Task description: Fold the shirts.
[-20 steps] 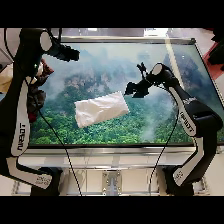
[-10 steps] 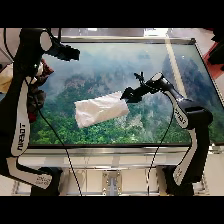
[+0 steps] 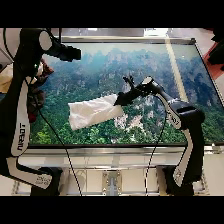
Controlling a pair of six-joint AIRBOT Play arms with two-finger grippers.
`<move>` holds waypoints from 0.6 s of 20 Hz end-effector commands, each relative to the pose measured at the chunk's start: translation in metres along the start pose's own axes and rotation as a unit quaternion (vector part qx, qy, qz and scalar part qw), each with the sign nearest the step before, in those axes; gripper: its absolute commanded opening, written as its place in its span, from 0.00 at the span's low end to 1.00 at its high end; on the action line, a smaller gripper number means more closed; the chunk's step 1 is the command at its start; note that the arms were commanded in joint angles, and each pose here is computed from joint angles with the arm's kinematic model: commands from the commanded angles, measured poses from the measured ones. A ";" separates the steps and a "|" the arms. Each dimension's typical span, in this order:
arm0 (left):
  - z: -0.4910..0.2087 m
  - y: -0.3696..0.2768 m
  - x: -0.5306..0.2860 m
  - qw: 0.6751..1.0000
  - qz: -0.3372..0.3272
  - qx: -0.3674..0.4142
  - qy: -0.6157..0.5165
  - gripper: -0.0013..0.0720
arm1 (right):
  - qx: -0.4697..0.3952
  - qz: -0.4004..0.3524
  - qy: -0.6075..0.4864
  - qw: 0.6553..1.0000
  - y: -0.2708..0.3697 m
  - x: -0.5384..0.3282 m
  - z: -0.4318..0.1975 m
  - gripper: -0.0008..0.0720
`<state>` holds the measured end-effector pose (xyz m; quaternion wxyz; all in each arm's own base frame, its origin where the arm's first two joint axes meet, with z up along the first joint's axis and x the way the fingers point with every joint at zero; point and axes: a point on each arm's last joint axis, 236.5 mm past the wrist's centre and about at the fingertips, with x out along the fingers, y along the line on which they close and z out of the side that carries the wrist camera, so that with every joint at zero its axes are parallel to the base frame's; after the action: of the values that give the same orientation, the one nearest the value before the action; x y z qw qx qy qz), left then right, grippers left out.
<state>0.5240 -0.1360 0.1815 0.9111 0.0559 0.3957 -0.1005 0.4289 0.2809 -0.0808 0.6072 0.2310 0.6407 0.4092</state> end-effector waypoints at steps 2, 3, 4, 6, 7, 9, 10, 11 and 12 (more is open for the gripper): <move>-0.006 -0.001 -0.001 1.000 -0.002 0.000 0.013 0.03 | -0.002 -0.076 -0.051 0.996 -0.025 -0.078 0.021 0.05; -0.006 -0.001 -0.001 1.000 -0.002 0.000 0.012 0.03 | 0.005 -0.119 -0.069 0.990 -0.043 -0.119 0.020 0.05; -0.005 -0.001 -0.001 1.000 -0.002 0.000 0.010 0.03 | 0.011 -0.156 -0.086 0.984 -0.059 -0.161 0.016 0.05; -0.003 -0.001 -0.001 1.000 -0.002 0.000 0.008 0.03 | 0.069 -0.227 -0.138 0.962 -0.092 -0.256 -0.007 0.05; -0.004 -0.001 -0.001 1.000 -0.002 0.000 0.008 0.03 | 0.105 -0.258 -0.171 0.945 -0.109 -0.305 -0.024 0.05; -0.004 -0.001 -0.001 1.000 -0.003 0.000 0.008 0.03 | 0.178 -0.305 -0.215 0.911 -0.134 -0.383 -0.071 0.05; -0.004 -0.002 -0.001 1.000 -0.004 -0.001 0.008 0.03 | 0.217 -0.330 -0.216 0.893 -0.147 -0.411 -0.103 0.05; -0.004 -0.002 -0.001 1.000 -0.005 -0.002 0.008 0.03 | 0.272 -0.366 -0.203 0.866 -0.162 -0.436 -0.145 0.05; -0.004 -0.003 -0.001 1.000 -0.005 -0.005 0.008 0.03 | 0.323 -0.404 -0.188 0.835 -0.175 -0.456 -0.186 0.05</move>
<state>0.5205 -0.1366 0.1788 0.9073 0.0547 0.4041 -0.1024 0.4408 -0.1160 0.0232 0.7646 0.2092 0.6091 0.0253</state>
